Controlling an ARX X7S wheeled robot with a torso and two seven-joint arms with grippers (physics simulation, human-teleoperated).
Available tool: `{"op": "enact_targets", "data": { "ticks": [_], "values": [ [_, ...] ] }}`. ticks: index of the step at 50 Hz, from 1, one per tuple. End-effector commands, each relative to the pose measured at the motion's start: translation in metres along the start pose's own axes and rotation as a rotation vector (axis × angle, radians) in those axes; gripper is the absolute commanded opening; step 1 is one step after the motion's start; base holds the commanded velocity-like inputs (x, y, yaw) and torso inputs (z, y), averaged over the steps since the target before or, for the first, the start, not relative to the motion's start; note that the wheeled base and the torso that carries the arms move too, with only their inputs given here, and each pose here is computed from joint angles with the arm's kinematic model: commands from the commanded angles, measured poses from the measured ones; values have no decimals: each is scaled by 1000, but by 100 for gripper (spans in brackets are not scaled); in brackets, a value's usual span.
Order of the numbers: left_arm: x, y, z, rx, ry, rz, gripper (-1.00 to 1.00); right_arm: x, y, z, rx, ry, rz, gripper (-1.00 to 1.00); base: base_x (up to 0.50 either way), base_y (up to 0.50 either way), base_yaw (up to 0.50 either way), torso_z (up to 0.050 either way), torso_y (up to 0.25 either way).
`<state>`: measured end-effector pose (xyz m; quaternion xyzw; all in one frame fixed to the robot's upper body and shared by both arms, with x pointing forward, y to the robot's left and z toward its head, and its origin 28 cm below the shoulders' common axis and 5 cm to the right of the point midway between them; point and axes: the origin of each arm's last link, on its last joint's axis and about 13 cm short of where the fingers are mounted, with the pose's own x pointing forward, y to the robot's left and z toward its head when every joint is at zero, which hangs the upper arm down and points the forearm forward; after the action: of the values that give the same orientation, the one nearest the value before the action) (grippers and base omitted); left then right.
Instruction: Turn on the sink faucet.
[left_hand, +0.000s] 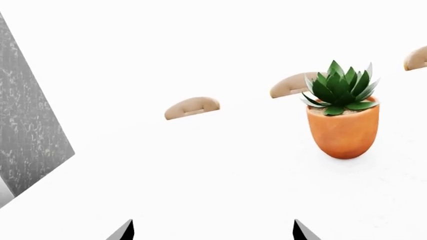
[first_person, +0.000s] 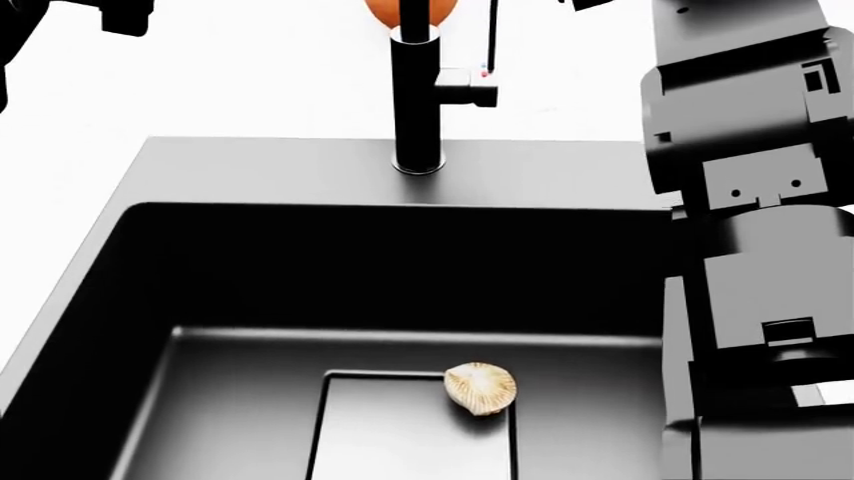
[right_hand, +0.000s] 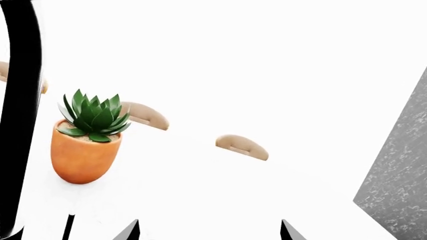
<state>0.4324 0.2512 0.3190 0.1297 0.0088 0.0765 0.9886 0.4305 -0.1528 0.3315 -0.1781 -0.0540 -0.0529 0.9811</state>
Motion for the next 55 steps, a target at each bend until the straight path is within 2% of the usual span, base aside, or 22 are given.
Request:
{"op": "enact_targets", "data": {
  "ticks": [1, 8, 13, 29, 38, 39, 40, 41, 42, 43, 45, 46, 54, 55],
  "values": [
    [0, -4, 2, 0, -11, -21, 100, 0, 4, 2, 22, -10, 34, 100, 328, 35, 0, 0, 0],
    [0, -10, -1, 4, 0, -36, 100, 1, 5, 1, 51, -31, 51, 100, 429, 37, 0, 0, 0],
    [0, -5, 0, 0, 0, -23, 100, 1, 5, 1, 46, -18, 56, 100, 500, 37, 0, 0, 0],
    [1, -7, -7, -23, 10, -24, 100, 0, 4, 2, 44, -7, 53, 100, 500, 37, 0, 0, 1],
    [1, -7, -9, -26, 14, -27, 100, 0, 5, 1, 109, 14, 76, 100, 182, 15, 0, 0, 0],
    [1, -8, -9, -26, 14, -28, 100, 0, 5, 1, 105, 16, 88, 100, 0, 0, 0, 0, 0],
    [1, -8, -9, -28, 14, -27, 100, 1, 4, 2, 29, -10, 114, 100, 0, 0, 0, 0, 0],
    [1, -8, -9, -28, 15, -26, 100, 0, 5, 1, 79, 9, 127, 100, 0, 0, 0, 0, 0],
    [1, -8, -10, -28, 15, -26, 100, 0, 4, 2, 76, 16, 132, 100, 0, 0, 0, 0, 0],
    [1, -7, -10, -29, 16, -26, 100, 0, 5, 1, 108, 12, 146, 100, 0, 0, 0, 0, 0],
    [1, -6, -11, -31, 15, -23, 100, 0, 4, 2, 90, 25, 154, 100, 0, 0, 0, 0, 0],
    [1, -6, -12, -33, 18, -22, 100, 0, 5, 1, 118, 38, 169, 100, 0, 0, 0, 0, 0],
    [1, -5, -13, -38, 20, -21, 100, -1, 5, 2, 169, 88, 211, 100, 0, 0, 0, 0, 0],
    [1, -4, -13, -37, 21, -22, 100, -1, 30, -27, 165, 90, 208, 100, 0, 0, 0, 0, 0]
  ]
}}
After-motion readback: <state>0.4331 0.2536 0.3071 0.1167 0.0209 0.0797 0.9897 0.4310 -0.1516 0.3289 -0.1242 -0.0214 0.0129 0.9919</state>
